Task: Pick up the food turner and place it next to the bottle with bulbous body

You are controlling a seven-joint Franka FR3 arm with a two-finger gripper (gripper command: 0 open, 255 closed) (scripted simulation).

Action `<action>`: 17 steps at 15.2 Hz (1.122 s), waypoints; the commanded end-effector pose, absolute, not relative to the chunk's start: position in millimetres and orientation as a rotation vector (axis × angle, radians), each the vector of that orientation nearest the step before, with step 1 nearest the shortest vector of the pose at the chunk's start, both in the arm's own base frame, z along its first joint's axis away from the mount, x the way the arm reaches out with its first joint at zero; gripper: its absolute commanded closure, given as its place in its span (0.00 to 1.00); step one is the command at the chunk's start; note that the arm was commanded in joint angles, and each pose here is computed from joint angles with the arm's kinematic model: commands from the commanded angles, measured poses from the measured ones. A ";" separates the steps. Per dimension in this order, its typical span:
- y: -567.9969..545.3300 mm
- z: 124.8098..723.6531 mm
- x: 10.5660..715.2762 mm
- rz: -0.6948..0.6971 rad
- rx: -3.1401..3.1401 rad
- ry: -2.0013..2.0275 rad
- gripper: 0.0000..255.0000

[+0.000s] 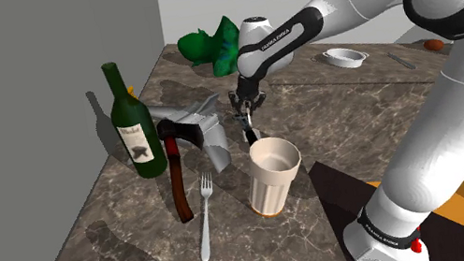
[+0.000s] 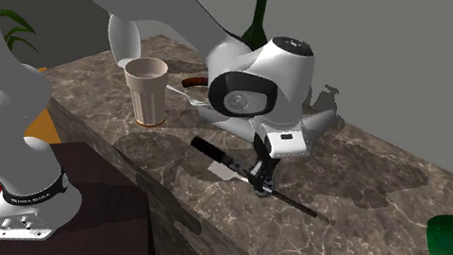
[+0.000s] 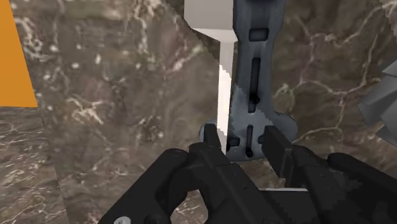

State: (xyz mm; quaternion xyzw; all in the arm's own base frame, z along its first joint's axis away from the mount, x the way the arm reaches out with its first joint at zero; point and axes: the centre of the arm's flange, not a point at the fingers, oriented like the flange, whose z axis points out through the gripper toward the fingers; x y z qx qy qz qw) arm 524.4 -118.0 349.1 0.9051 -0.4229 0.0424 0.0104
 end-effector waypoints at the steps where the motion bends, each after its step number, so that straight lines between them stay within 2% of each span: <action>1: -121.3 339.9 520.6 0.094 2.814 -1.328 1.00; 6: -122.7 338.5 519.7 0.094 2.815 -1.328 1.00; 17: -122.8 396.6 519.8 0.094 2.815 -1.328 1.00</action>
